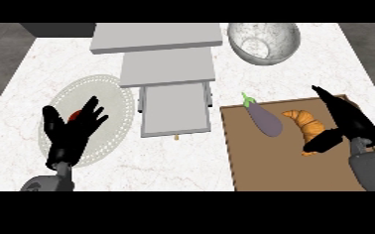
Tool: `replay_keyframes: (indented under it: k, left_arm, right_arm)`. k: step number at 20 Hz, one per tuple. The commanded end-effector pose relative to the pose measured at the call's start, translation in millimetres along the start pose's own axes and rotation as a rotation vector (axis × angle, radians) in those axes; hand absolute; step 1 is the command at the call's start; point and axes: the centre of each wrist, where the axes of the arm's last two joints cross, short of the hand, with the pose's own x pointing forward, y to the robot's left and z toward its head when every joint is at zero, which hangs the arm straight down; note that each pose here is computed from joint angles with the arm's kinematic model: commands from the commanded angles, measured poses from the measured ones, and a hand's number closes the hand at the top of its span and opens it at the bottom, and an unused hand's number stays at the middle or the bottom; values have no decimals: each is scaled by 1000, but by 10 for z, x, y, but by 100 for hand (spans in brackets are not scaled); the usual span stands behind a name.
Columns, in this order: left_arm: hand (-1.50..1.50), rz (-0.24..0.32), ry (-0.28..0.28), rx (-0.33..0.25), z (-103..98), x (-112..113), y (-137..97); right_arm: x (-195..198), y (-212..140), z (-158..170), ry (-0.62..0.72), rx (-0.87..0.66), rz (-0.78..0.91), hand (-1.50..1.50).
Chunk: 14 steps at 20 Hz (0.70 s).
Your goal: Pick the croissant from the tray and place it in the tiered shelf
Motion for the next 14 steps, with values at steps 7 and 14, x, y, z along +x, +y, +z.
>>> replay_keyframes:
  k: [7,14]
  left_arm:
    - [0,-13,52,30,56,-57,190]
    - [0,-13,32,27,-57,102,69]
  right_arm:
    - [-37,267,-262,-61,-29,-40,-150]
    - [-122,438,-258,-118,196,156,150]
